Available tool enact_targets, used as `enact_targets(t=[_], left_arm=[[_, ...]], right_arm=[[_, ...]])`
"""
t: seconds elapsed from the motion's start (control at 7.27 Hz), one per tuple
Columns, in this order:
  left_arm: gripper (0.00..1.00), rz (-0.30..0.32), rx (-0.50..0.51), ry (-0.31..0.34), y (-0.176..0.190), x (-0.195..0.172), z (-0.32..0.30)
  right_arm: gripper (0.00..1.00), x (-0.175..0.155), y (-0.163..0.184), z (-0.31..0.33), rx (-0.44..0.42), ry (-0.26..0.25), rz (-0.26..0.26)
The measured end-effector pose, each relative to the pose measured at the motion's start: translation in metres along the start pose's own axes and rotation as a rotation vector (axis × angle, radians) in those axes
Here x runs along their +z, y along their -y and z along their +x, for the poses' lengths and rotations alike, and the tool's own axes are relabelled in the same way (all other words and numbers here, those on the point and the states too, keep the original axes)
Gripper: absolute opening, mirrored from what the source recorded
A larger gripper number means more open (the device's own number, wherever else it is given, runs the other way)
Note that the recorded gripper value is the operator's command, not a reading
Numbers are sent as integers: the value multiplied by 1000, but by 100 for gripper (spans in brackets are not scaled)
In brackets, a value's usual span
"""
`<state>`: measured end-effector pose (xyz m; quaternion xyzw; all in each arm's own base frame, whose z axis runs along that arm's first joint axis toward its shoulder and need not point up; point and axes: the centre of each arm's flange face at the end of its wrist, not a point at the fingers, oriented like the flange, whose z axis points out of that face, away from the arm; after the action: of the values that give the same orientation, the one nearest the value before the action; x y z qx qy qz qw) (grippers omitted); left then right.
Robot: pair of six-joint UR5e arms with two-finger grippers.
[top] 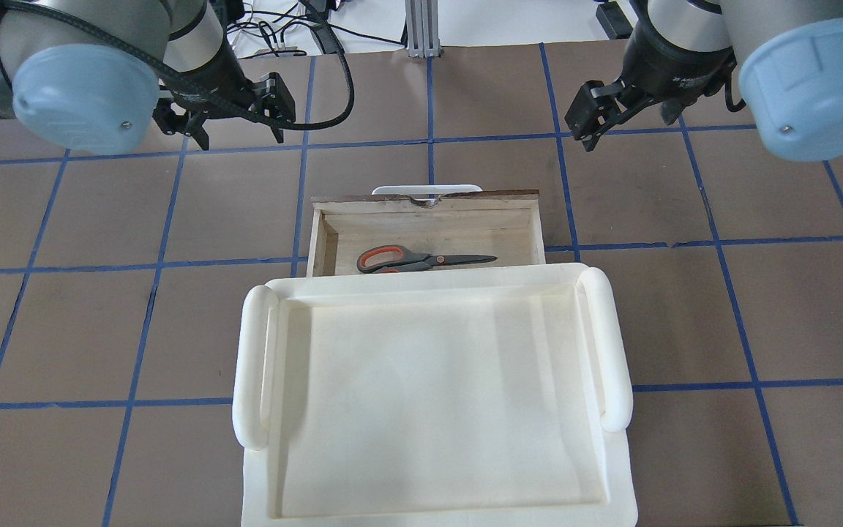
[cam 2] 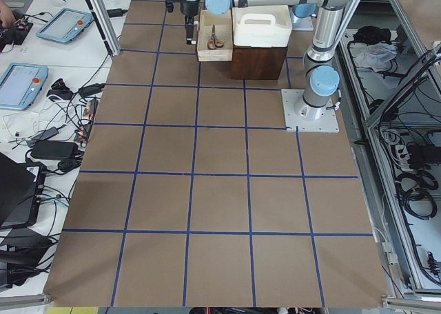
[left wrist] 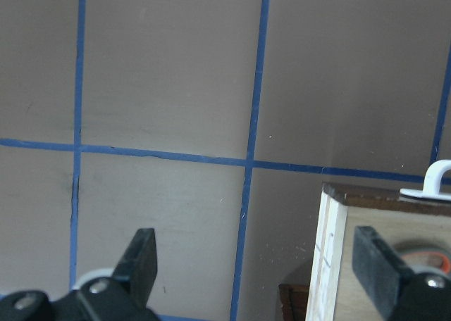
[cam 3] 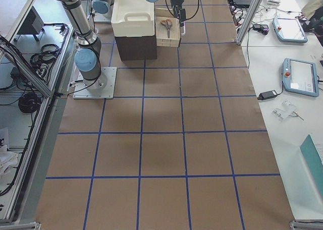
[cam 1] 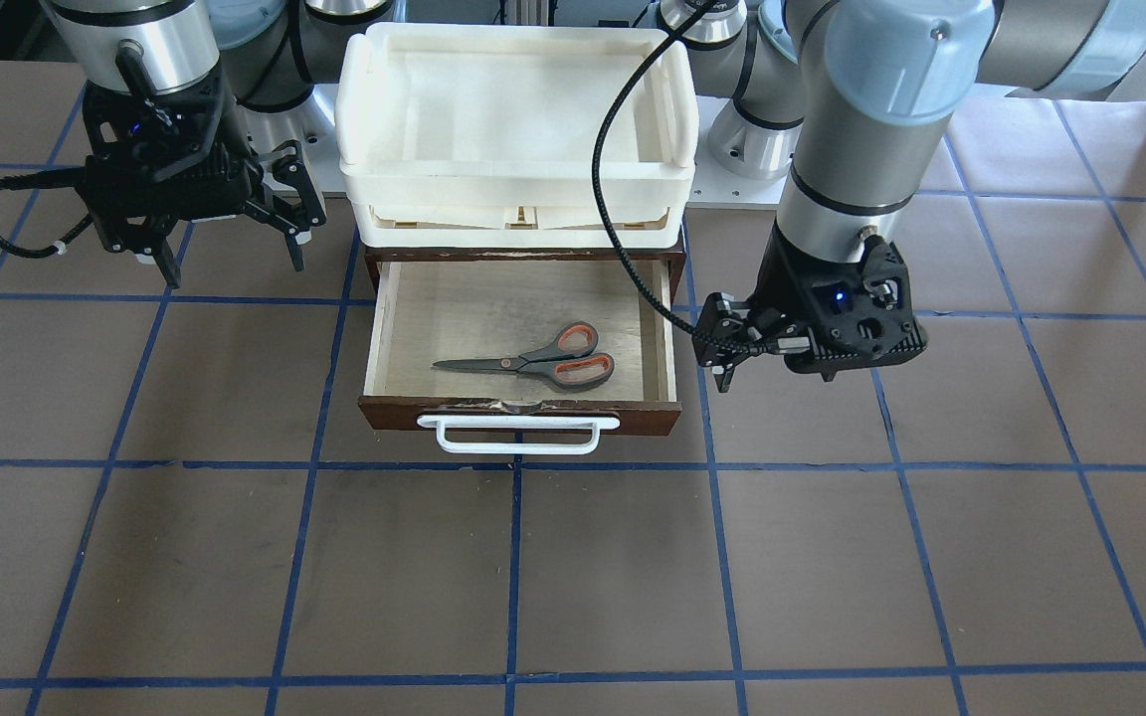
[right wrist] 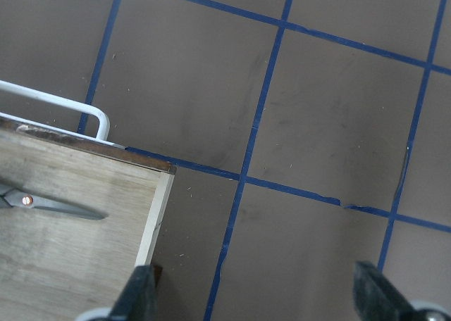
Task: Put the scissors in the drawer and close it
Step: 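Raise the right gripper away from the drawer while the left arm starts moving, then move the left gripper over the drawer's white handle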
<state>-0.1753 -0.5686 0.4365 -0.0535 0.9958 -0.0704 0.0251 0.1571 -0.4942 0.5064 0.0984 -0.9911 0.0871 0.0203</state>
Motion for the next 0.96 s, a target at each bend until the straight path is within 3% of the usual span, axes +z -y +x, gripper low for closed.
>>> enact_targets(t=[0.41,0.69,0.96], left_arm=[[100,-5,-53,-10,20,52,61],[100,-4,-78,-16,31,83,97],[100,-27,-90,-14,33,113,132]], right_arm=[[100,-11,3,-1,198,3,62],[100,-15,1,-3,235,5,77],[100,-12,-2,-3,240,8,45]])
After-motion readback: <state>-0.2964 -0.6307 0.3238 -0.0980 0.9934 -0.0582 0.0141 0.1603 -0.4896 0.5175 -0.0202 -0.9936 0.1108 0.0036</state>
